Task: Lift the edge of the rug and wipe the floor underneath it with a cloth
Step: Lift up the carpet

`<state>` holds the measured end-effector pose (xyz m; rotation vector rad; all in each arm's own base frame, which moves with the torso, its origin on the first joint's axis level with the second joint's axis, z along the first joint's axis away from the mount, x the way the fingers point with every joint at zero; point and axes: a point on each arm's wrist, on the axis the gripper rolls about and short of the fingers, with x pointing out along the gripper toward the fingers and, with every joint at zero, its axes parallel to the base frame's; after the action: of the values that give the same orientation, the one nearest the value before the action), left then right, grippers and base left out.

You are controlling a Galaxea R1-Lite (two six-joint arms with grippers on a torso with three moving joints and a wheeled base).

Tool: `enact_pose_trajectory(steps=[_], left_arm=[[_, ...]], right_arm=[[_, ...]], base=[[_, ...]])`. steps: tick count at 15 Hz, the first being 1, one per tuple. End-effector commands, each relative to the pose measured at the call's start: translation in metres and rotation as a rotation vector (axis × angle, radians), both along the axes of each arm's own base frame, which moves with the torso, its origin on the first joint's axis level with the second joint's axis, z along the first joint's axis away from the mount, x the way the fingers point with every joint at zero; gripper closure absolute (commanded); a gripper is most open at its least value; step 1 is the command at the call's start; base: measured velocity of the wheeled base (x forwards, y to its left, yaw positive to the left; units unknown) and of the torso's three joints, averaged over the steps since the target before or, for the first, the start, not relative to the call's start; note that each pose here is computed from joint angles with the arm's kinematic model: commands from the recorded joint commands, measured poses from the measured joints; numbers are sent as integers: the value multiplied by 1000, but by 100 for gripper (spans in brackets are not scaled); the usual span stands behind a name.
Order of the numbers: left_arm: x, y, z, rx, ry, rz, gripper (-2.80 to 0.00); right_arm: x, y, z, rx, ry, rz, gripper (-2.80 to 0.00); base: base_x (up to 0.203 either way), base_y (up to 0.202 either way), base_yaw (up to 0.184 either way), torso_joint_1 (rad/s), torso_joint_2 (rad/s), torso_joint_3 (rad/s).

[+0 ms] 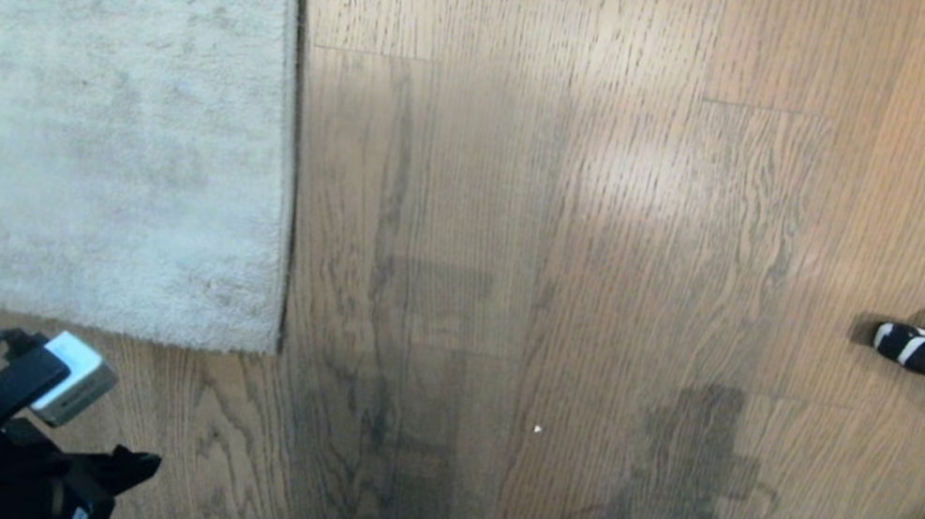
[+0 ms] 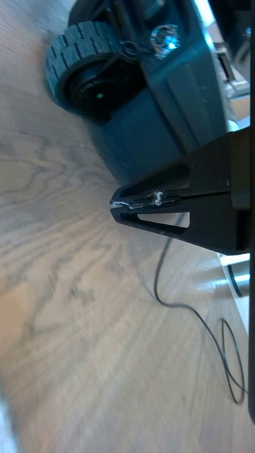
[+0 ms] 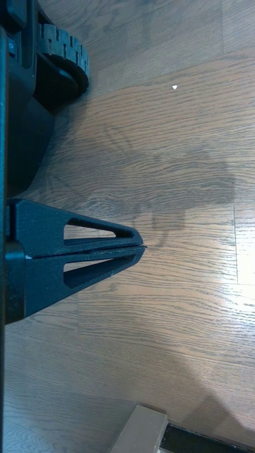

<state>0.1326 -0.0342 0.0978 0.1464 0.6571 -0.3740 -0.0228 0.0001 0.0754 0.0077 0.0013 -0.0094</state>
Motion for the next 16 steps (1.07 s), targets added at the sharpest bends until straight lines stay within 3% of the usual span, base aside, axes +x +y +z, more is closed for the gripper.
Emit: enact_pose_trajectory(steps=[1, 5, 8, 12, 16], left_arm=[[8, -12, -18, 24, 66, -10, 0], [2, -21, -29, 72, -39, 23, 0], [-6, -17, -21, 110, -97, 85, 0], [-27, -7, -23, 189, -26, 109, 0], [-15, -13, -32, 207, 27, 114, 0]], right_arm=[[0, 0, 0, 0, 0, 0, 0], [0, 0, 0, 0, 0, -1, 0], [0, 0, 0, 0, 0, 0, 0], [0, 0, 0, 0, 0, 0, 0], [0, 0, 0, 0, -1, 0, 0]], base=[[0, 0, 0, 0, 0, 0], [0, 0, 0, 0, 0, 0], [0, 0, 0, 0, 0, 0], [0, 0, 0, 0, 0, 0], [0, 0, 0, 0, 0, 0]])
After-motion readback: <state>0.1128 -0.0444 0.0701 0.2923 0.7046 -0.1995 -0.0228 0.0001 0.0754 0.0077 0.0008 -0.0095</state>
